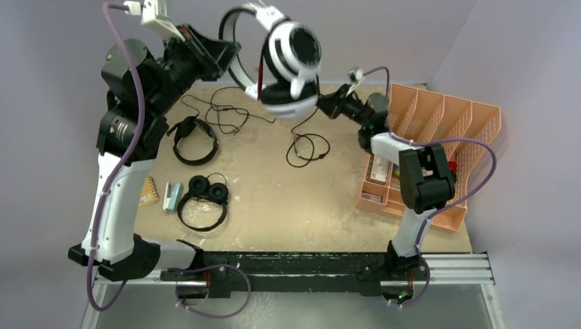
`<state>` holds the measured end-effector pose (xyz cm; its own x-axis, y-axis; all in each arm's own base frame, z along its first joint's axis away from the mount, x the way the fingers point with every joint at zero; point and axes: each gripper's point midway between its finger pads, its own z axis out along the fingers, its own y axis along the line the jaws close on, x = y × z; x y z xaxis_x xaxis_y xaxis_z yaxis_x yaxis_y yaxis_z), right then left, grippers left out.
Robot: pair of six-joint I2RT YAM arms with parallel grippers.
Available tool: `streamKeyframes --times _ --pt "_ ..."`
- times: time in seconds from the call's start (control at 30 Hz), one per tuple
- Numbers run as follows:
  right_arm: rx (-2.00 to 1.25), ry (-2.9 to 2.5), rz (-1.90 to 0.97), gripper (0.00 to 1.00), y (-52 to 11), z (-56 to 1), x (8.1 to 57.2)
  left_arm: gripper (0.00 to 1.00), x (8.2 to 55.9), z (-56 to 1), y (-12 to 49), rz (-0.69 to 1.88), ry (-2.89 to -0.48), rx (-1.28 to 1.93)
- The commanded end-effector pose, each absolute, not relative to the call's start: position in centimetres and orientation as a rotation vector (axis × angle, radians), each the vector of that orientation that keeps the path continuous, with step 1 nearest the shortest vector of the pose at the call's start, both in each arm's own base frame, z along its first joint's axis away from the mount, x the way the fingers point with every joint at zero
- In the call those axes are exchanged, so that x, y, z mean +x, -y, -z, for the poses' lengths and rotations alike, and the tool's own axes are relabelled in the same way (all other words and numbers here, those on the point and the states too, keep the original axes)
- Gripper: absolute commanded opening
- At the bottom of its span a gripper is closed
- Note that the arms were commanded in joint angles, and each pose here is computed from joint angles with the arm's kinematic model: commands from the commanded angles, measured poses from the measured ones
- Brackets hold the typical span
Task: Wrap the headphones
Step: Wrap the headphones cable around the headphones.
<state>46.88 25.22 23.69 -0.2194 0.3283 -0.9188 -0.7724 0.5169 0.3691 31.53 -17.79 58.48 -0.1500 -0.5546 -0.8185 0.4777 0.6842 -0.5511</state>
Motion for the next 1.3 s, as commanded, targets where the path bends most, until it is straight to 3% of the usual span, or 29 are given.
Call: streamKeyframes --times 0.0,0.27,0.47,0.67,0.87,1.1,1.27 --pt "-0.435 -1.667 -1.254 0.0 -22.5 -24.9 46.1 0.0 27.7 -56.8 19.2 0.883 -1.439 0.257" --pt "-0.377 -1.926 -1.078 0.0 -18.4 -25.8 47.6 0.0 29.0 -40.7 17.1 0.602 -1.819 0.324" --pt "-0.42 -1.923 -1.07 0.0 -18.4 -29.8 47.0 0.0 29.8 -33.7 14.4 0.328 -1.965 0.292" --pt "-0.438 -1.903 -1.201 0.0 -19.7 -33.8 45.1 0.0 32.4 -29.9 12.6 0.073 -2.045 0.24" --pt "-0.55 -1.824 -1.379 0.0 -22.8 -38.5 41.2 0.0 35.3 -28.9 9.1 -0.186 -2.032 -0.061" --pt "-0.693 -1.692 -1.565 0.0 -27.5 -43.7 35.2 0.0 37.8 -28.0 8.6 -0.265 -1.989 -0.229" --pt "-0.753 -1.651 -1.624 0.0 -31.6 -44.1 31.8 0.0 39.8 -29.6 9.2 -0.215 -1.913 -0.39"
